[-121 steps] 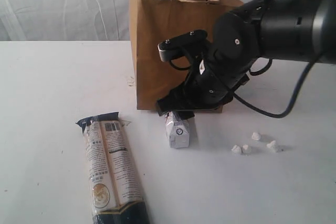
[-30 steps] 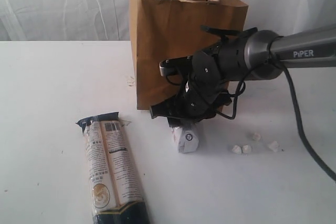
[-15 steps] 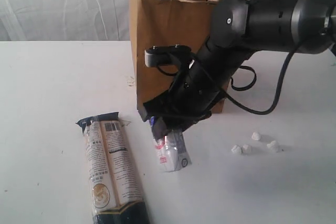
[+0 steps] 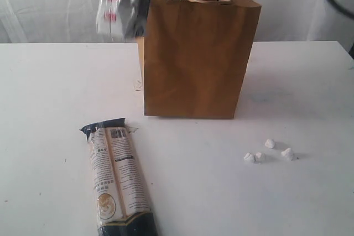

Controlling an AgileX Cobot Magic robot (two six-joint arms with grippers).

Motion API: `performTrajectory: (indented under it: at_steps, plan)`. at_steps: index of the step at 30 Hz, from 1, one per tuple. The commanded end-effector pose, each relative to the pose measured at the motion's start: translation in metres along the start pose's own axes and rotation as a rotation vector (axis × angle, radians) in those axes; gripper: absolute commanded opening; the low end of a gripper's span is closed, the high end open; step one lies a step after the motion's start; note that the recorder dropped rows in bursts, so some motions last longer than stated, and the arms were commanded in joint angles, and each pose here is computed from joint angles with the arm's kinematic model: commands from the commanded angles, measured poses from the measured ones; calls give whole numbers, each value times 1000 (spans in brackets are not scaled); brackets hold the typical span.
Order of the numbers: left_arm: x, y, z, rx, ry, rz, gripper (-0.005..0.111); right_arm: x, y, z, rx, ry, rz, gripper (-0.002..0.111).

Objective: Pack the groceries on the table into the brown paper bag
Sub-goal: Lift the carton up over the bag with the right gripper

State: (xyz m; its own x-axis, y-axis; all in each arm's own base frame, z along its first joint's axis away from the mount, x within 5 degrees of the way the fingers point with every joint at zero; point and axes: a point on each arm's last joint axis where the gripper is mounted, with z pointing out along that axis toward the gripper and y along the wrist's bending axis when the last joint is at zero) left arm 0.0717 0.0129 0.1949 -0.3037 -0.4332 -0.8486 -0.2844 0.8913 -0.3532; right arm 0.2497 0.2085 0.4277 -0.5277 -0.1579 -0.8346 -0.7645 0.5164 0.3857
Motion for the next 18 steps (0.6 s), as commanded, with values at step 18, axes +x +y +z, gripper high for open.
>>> performTrajectory:
  at_steps: [18]
  plan:
    - [1,1,0,-4,-1,-7,0,-59,-111,-12,499,-360,-146,27]
